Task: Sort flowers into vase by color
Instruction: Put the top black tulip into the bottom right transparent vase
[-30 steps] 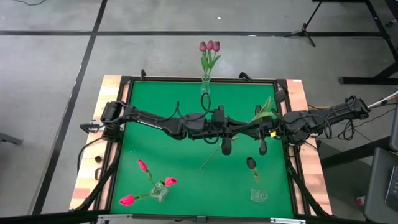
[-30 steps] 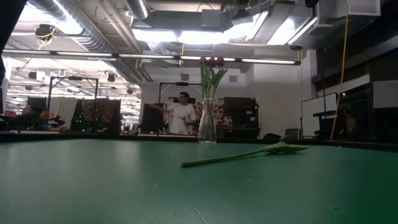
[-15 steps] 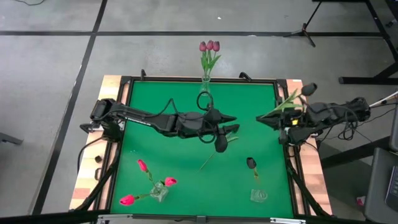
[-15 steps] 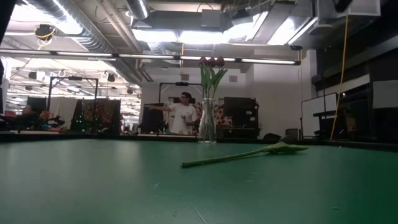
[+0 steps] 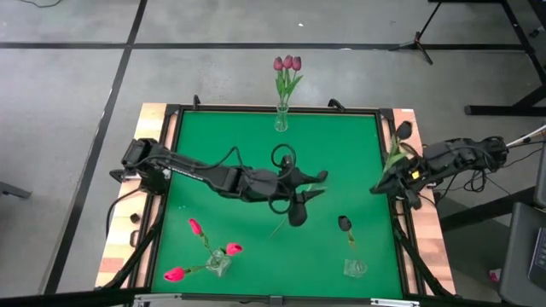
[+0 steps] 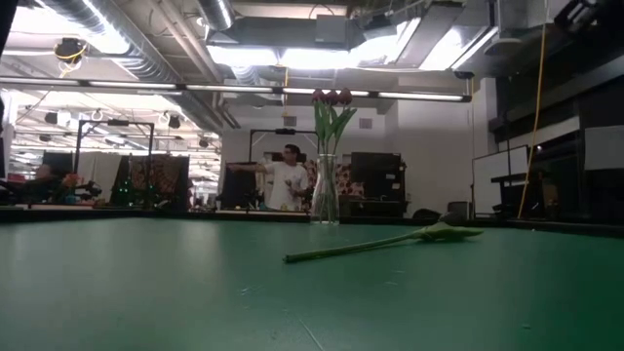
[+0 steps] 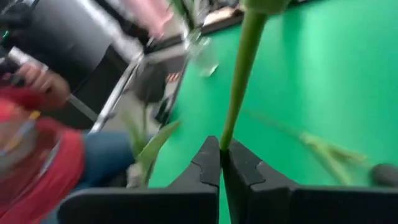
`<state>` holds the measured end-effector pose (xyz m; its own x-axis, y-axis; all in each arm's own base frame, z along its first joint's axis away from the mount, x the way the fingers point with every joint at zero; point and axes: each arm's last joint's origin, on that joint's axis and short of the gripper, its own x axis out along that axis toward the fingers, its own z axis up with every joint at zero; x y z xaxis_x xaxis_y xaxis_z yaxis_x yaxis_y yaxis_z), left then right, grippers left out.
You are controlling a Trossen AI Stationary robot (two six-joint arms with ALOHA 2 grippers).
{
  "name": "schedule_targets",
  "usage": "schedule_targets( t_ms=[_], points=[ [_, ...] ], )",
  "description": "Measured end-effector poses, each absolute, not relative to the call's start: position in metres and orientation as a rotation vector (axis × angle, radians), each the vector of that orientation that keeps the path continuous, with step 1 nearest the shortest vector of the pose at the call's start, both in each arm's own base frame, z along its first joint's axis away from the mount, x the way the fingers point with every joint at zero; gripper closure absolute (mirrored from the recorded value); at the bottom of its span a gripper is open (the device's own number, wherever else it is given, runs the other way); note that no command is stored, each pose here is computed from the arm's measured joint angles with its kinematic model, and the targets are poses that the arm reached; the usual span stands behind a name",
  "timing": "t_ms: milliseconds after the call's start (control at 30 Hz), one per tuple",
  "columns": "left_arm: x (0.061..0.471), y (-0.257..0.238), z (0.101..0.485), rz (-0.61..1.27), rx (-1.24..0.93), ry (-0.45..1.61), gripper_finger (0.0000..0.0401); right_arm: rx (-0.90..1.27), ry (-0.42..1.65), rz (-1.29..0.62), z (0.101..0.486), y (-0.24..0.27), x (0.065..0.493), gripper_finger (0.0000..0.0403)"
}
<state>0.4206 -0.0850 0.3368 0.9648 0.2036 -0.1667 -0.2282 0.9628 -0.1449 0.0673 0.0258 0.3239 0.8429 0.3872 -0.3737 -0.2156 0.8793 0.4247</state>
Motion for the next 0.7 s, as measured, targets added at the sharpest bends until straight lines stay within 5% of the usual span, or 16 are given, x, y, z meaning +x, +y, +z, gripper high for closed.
schedule_targets(
  t_ms=[367, 700],
  points=[
    [0.415, -0.107, 0.337, 0.181, -0.157, 0.155, 0.0260, 0.390, 0.493, 0.349, 0.320, 0.027, 0.068, 0.0401],
    [0.399, -0.144, 0.336, 0.354, -0.022, 0.147, 0.0260, 0.351, 0.354, 0.486, 0.307, 0.034, 0.058, 0.0402]
  ],
)
